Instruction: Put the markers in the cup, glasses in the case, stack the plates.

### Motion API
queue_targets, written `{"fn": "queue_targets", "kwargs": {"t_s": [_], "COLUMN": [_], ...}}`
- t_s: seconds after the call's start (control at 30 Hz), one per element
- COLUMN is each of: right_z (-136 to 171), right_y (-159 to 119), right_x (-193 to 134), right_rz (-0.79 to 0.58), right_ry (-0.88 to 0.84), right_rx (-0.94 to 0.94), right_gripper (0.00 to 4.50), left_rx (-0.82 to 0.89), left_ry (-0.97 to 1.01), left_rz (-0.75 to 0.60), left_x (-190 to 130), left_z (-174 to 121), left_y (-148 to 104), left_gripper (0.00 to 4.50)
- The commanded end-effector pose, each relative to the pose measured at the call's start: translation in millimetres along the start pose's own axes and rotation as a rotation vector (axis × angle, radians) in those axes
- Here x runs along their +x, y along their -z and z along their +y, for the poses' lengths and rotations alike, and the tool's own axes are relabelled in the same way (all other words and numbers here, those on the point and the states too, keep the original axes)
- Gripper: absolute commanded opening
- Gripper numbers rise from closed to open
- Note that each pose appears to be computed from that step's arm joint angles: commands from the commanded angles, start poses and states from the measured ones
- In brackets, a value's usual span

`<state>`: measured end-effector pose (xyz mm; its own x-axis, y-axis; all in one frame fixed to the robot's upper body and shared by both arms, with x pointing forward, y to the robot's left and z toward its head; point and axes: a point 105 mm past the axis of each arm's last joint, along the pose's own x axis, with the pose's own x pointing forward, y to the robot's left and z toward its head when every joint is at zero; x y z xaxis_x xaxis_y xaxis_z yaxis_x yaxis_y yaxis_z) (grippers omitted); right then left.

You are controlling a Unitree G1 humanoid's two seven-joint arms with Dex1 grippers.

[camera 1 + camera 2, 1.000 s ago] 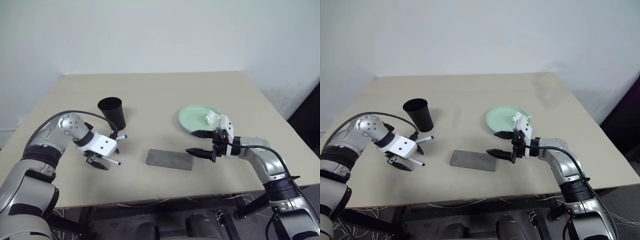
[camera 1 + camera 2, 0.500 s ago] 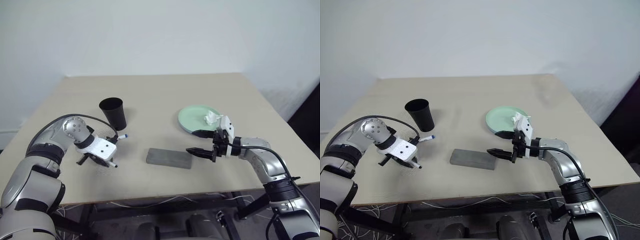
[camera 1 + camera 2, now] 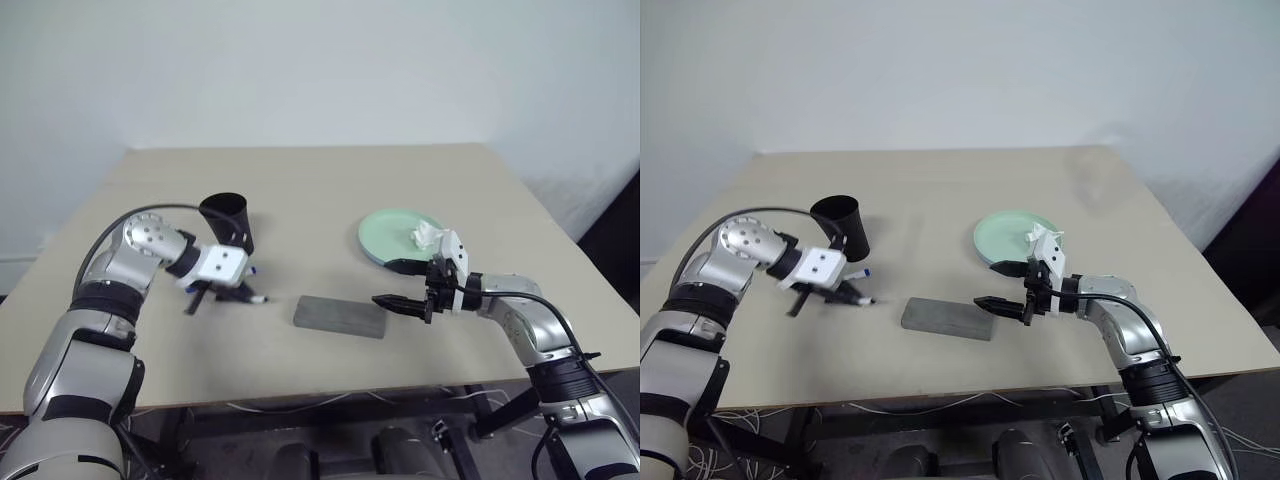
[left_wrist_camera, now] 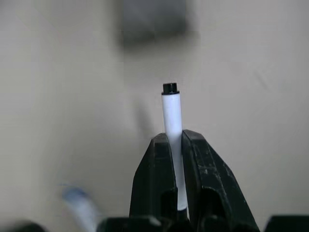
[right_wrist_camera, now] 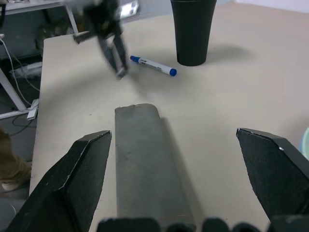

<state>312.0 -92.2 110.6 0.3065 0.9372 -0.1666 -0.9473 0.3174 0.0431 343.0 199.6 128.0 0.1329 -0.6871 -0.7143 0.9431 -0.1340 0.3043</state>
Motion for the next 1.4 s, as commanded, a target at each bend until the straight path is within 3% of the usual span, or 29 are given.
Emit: {"fn": "queue_targets", "kwargs": {"t_s": [0.03,0.2,0.37,0.6,0.83,1.17,1.4], "right_z": [-2.0,-1.6,-2.3,-5.6,-6.9,-5.7,-5.7], "right_y": [-14.8,-16.0,-18.0,-20.9,-22.5,-19.9,-20.0], "right_x": [-2.8,-2.3,-0.2,1.0,3.7,1.9,1.5], "right_rz": [-0.030,-0.030,-0.027,-0.023,-0.022,-0.020,-0.025], "right_ry": [0.007,0.000,-0.010,-0.015,-0.024,-0.018,-0.008], "right_rx": [-0.055,-0.058,-0.065,-0.076,-0.081,-0.076,-0.073], "right_gripper": [4.50,4.50,4.50,4.50,4.50,4.50,4.50], "left_rx": [-0.003,-0.035,-0.098,-0.263,-0.379,-0.472,-0.510], "left_ry": [-0.224,-0.611,-1.033,-1.374,-1.437,-1.369,-1.346], "left_rz": [-0.181,-0.332,-0.309,-0.369,-0.372,-0.446,-0.427], "left_x": [-28.7,-65.2,-101.3,-129.3,-119.6,-91.1,-75.6], "left_z": [31.0,68.5,92.7,96.6,94.4,98.2,100.1], "left_y": [-37.4,-58.6,-45.1,-21.5,4.7,9.0,16.8], "left_gripper": [0.05,0.05,0.05,0.05,0.05,0.05,0.05]}}
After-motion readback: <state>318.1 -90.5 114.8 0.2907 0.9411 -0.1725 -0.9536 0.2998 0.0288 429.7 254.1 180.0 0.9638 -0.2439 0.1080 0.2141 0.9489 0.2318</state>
